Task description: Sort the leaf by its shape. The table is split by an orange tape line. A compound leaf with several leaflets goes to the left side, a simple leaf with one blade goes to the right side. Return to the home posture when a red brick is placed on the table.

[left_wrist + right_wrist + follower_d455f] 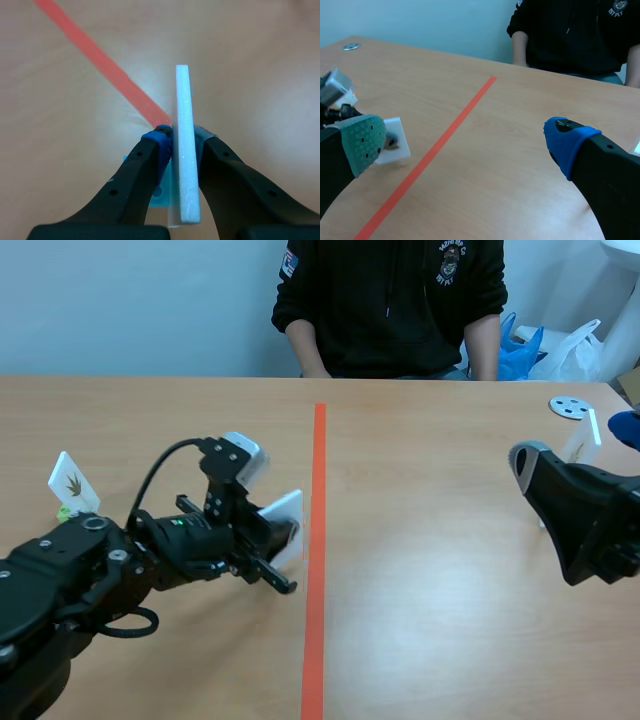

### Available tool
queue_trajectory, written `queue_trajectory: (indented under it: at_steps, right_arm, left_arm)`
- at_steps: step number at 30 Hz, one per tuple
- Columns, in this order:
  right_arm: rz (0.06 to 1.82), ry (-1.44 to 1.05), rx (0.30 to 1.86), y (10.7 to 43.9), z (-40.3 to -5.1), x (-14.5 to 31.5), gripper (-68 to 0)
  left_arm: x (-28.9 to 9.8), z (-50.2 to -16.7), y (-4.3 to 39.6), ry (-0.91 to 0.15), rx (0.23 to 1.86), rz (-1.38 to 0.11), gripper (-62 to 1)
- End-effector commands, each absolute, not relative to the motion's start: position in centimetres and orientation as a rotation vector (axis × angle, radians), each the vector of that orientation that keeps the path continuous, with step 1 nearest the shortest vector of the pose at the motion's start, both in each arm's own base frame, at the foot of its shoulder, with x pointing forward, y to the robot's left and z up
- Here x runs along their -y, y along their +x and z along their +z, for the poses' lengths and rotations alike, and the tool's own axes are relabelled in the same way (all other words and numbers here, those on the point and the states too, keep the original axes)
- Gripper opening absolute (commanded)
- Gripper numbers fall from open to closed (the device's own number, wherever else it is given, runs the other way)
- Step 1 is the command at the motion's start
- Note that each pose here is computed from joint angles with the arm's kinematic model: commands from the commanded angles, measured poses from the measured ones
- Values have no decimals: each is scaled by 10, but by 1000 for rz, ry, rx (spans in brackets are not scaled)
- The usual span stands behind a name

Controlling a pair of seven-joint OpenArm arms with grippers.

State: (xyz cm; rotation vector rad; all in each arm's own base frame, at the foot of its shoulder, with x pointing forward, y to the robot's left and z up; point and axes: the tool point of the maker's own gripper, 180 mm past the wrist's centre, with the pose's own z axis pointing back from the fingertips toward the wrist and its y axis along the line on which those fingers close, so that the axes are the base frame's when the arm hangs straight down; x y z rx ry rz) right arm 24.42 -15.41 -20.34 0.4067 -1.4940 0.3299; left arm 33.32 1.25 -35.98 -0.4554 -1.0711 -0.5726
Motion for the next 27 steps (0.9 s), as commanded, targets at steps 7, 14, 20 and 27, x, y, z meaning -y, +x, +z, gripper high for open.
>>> queue_trajectory:
  at_steps: [7, 14, 20, 27]
  right_arm:
    - [325, 415, 1546, 247, -191, 154, 4]
    - [325, 415, 1546, 247, -190, 154, 4]
    - [325, 415, 1546, 247, -191, 154, 4]
    - [311, 420, 1549, 247, -191, 154, 4]
  left_arm:
    - [-83, -337, 369, -281, 1186, -312, -556]
    - [-152, -327, 384, -128, 1234, -134, -552]
    - [-182, -332, 384, -53, 1229, -69, -552]
    - [-211, -339, 381, 15, 1260, 6, -552]
